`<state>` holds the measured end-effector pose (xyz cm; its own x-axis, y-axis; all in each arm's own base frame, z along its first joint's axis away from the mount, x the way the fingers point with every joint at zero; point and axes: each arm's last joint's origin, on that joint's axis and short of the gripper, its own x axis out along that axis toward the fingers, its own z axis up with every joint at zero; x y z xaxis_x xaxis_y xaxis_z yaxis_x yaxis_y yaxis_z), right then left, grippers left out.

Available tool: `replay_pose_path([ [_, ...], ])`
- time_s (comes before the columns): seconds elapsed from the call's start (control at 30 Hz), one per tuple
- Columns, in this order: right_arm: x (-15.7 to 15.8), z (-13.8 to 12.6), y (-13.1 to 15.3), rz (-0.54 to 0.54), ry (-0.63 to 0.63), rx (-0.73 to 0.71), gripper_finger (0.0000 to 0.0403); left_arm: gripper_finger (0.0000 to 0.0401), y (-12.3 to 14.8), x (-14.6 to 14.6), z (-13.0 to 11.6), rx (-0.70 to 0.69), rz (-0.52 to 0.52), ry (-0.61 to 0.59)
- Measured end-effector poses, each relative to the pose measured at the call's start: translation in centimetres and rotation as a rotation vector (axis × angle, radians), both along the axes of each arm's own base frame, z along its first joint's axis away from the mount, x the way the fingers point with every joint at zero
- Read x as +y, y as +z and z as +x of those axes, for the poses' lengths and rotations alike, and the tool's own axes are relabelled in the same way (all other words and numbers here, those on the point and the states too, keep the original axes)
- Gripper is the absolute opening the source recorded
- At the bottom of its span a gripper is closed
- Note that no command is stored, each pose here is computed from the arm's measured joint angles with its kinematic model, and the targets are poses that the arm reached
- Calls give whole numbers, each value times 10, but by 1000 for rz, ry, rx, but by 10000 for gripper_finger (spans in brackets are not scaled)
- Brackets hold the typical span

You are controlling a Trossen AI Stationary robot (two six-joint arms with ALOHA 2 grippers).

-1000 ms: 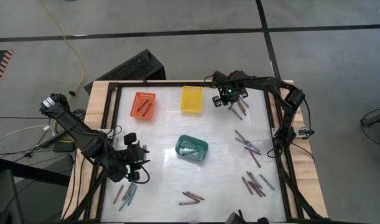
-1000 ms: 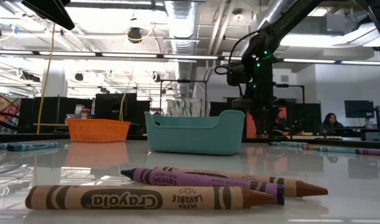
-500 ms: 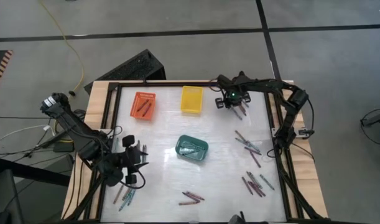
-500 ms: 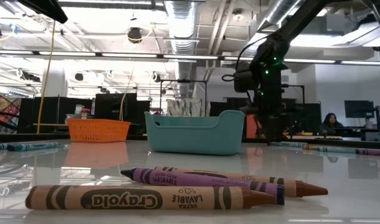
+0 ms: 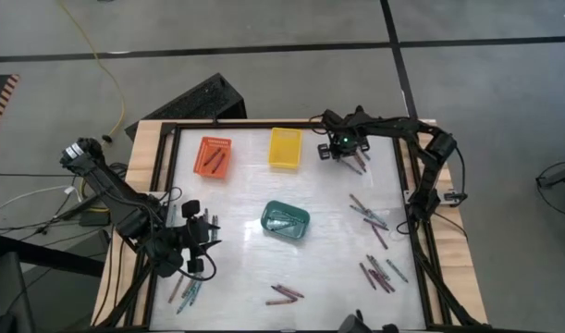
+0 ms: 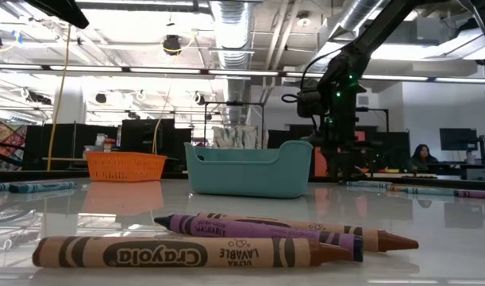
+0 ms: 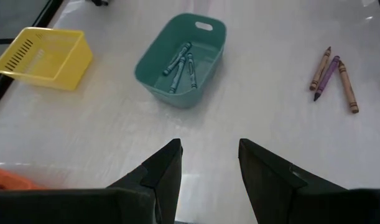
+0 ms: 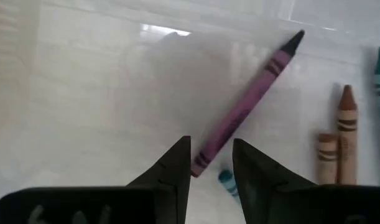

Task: Sort crayons
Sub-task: Put the violet crayon into the orange bin

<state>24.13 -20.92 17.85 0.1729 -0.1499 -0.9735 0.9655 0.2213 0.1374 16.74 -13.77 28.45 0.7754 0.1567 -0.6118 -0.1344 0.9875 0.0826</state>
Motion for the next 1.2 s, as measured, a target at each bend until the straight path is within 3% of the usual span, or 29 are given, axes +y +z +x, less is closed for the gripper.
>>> replay_pose_path([
  [0.53,-2,11,-19,0,62,25,103,149,0,0,0,-1,5,-5],
  [1.03,12,26,-20,-58,249,41,8,149,1,0,1,-10,19,1],
  [1.2,19,31,-18,-82,289,46,5,149,1,0,1,-11,18,2],
])
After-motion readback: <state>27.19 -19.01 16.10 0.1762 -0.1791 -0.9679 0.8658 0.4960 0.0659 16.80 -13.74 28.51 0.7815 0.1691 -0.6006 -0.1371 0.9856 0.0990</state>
